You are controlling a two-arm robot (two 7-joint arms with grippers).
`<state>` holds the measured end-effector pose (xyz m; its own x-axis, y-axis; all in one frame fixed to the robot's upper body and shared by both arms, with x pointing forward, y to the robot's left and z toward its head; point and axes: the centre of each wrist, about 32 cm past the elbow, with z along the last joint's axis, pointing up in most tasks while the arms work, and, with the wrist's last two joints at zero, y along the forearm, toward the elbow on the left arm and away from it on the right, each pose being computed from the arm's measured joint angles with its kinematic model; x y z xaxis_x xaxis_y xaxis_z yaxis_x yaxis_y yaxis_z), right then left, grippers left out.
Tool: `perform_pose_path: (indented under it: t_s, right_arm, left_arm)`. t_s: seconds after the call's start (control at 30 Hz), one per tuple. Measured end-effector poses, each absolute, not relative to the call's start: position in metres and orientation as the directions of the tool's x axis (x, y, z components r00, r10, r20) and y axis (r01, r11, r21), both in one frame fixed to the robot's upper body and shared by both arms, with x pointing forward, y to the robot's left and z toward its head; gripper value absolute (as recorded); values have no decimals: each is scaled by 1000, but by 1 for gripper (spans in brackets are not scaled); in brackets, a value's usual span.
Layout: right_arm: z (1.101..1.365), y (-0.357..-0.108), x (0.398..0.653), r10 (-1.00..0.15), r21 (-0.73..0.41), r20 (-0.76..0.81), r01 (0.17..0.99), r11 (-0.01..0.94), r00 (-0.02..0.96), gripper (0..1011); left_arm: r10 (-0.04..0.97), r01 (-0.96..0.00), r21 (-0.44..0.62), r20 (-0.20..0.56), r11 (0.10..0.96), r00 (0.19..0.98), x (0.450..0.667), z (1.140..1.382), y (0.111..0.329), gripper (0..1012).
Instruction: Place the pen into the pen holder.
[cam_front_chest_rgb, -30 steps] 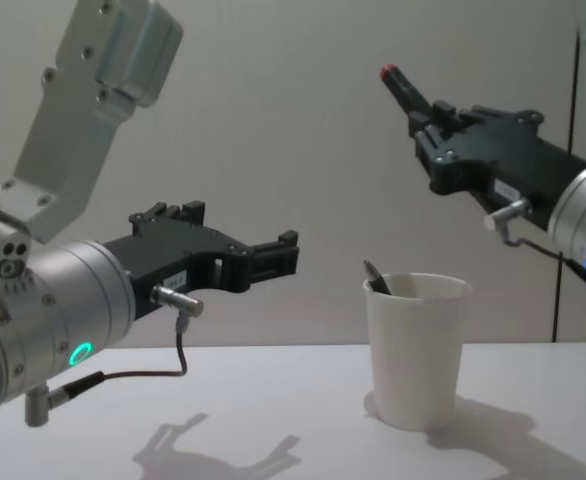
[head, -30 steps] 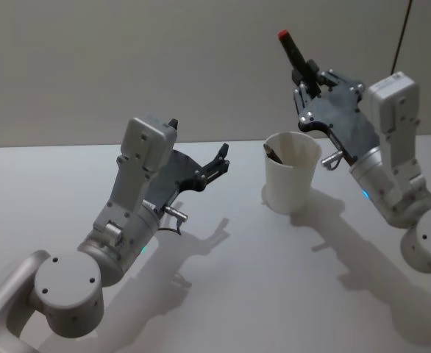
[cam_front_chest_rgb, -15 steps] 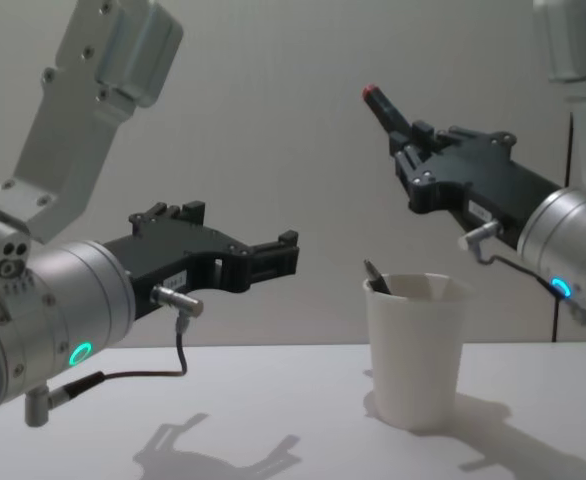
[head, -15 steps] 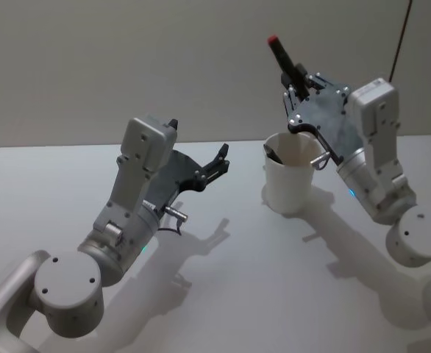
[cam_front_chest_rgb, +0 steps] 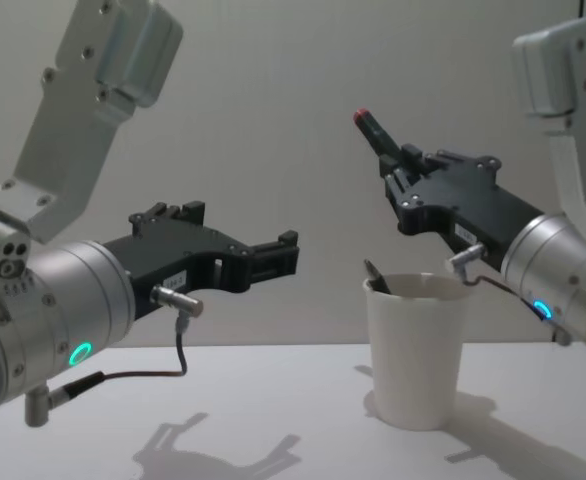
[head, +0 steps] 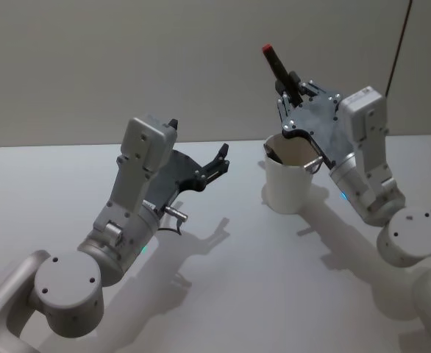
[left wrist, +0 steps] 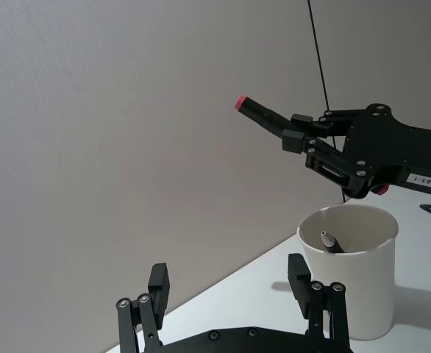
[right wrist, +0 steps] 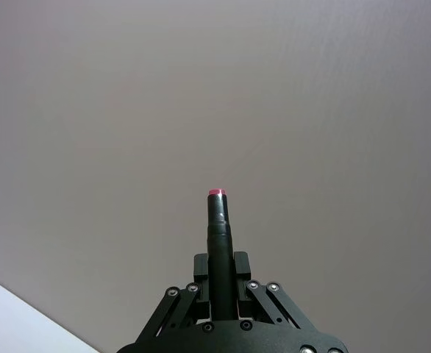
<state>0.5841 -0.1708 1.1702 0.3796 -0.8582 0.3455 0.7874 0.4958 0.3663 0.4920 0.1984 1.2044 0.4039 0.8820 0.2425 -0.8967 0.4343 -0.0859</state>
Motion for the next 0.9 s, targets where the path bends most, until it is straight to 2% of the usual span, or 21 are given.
perform_pose_path:
  t_s: [0.9]
  right_arm:
    - [1158,-161,595,-855,359,341,787,502,390,187]
  left_arm:
    - [882,-897,-86,242,434,404,492,1204,198,1001]
